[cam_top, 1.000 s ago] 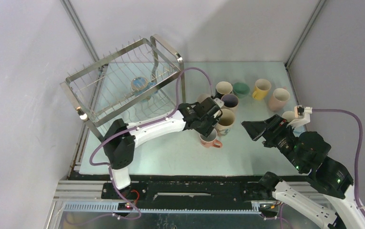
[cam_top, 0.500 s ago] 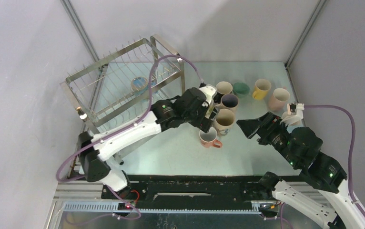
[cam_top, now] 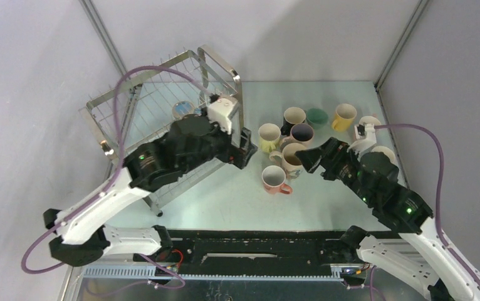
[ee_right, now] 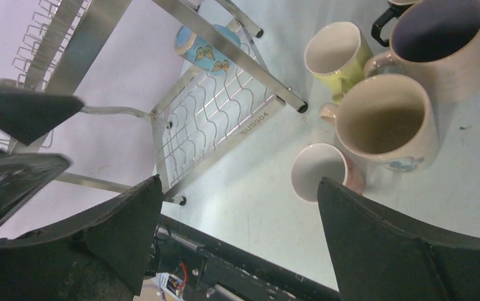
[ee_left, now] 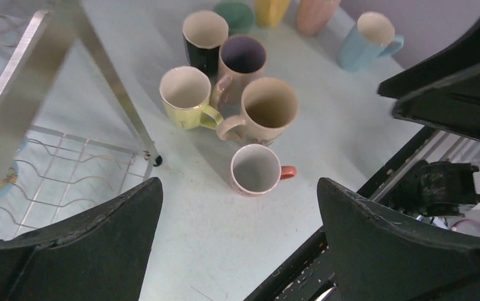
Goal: Unload the cups from the dish rack
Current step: Adjust the cup in the dish rack.
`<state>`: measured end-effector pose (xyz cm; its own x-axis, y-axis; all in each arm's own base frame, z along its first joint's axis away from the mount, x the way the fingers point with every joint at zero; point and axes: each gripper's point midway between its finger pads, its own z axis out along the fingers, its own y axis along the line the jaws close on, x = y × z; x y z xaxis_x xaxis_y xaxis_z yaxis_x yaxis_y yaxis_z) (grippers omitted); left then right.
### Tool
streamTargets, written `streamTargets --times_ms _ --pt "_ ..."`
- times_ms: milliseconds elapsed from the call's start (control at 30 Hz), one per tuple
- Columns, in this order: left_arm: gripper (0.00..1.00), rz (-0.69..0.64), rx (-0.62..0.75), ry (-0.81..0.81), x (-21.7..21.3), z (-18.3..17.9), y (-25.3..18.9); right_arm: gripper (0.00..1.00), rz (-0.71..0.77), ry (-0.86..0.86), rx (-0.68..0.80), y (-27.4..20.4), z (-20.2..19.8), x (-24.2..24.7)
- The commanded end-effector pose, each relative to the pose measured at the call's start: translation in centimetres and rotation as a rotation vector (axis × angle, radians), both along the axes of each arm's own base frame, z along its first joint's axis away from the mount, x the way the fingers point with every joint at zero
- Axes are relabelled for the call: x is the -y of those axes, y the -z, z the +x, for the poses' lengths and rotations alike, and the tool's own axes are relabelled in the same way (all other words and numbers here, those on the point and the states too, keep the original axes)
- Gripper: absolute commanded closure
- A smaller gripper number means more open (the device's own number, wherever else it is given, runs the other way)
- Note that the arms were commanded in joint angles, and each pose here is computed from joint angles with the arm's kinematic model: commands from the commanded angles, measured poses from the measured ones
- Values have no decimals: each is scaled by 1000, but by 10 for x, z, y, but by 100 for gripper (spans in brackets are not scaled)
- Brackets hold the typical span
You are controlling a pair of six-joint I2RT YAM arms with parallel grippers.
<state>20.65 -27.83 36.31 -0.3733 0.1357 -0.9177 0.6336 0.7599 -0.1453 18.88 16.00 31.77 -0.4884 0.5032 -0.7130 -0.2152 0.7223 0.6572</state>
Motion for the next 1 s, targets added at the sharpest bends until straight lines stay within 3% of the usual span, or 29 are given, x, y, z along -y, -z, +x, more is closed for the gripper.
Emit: streamTargets --times_ms 0,300,567,967 --pt "0 -70 60 -56 -31 -8 -33 0 29 -50 54 -15 20 -18" --pt "0 -115 105 -144 -74 -16 -48 0 57 -217 24 -6 45 -69" --pt "0 -202 149 -156 -112 -37 -83 0 33 -284 74 4 39 -140" --pt "0 -299 212 -128 -154 -66 -123 0 42 -280 311 20 64 -259"
